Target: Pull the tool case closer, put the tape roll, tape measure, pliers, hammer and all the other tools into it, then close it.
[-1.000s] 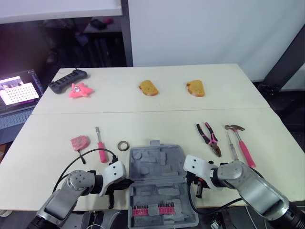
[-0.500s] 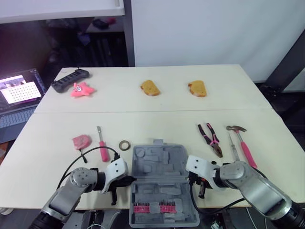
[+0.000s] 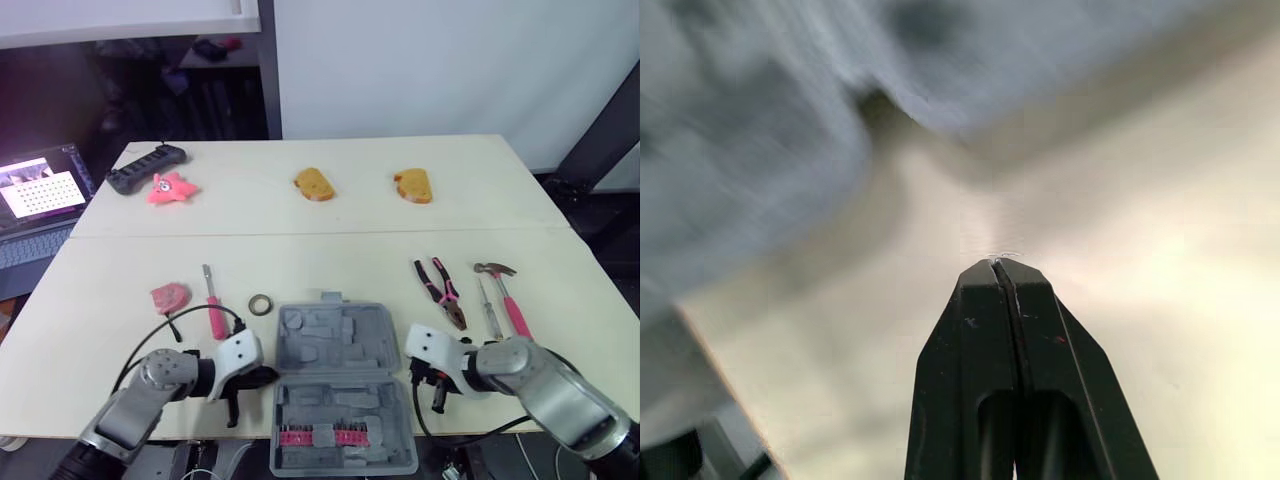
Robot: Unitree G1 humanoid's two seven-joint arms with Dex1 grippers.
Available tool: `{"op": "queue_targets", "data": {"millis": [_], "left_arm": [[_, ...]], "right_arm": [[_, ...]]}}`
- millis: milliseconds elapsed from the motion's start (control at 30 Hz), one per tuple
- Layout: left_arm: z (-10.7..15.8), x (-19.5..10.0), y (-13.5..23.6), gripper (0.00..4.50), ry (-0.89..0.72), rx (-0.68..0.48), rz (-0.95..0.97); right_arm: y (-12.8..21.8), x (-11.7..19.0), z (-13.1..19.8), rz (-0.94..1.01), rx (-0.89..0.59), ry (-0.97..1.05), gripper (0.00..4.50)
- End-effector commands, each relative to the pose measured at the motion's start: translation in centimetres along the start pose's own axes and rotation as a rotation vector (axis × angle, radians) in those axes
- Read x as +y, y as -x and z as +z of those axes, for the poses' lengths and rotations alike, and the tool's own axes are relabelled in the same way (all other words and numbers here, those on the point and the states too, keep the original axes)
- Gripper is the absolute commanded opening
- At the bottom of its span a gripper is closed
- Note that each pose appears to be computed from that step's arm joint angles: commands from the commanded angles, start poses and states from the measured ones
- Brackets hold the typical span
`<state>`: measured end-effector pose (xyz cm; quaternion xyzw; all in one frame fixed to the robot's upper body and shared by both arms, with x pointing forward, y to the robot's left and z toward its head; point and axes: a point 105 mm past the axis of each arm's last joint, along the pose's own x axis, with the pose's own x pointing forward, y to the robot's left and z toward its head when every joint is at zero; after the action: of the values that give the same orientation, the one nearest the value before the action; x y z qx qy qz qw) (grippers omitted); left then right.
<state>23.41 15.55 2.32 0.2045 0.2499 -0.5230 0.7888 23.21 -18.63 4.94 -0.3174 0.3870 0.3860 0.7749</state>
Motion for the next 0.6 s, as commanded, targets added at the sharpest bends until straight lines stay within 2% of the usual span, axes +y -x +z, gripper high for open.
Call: {"op": "queue_targets", "data": {"millis": [33, 167, 233, 300, 367, 433, 567, 600], "left_arm": [[1.2, 1.3, 4.4, 0.00, 0.029, -0.060, 0.083], [0.8, 1.6, 8.8, 0.00, 0.072, -0.079, 0.127], [-1.1, 3.1, 12.2, 0.00, 0.130, -0.030, 0.223], [-3.4, 4.8, 15.4, 0.00, 0.160, 0.034, 0.334], [-5.2, 6.4, 18.1, 0.55, 0.202, 0.052, 0.447], [-6.6, 7.7, 20.2, 1.35, 0.236, 0.052, 0.540], [-8.3, 9.2, 22.5, 3.51, 0.281, 0.037, 0.643], [-8.7, 9.5, 22.9, 4.03, 0.290, 0.034, 0.660]], "right_arm": [[4.1, -0.9, 2.4, -0.059, -0.221, 0.027, 0.02], [7.8, -2.1, 0.7, -0.165, -0.295, -0.076, 0.02], [10.0, -2.1, -1.0, -0.209, -0.308, -0.122, 0.02], [11.9, -2.1, -2.2, -0.246, -0.338, -0.157, 0.54], [13.4, -1.9, -4.3, -0.275, -0.322, -0.191, 1.38], [14.7, -1.7, -6.8, -0.292, -0.271, -0.219, 2.37], [16.3, -3.0, -9.1, -0.362, -0.267, -0.237, 4.45], [16.4, -3.2, -9.5, -0.371, -0.267, -0.240, 4.50]]}}
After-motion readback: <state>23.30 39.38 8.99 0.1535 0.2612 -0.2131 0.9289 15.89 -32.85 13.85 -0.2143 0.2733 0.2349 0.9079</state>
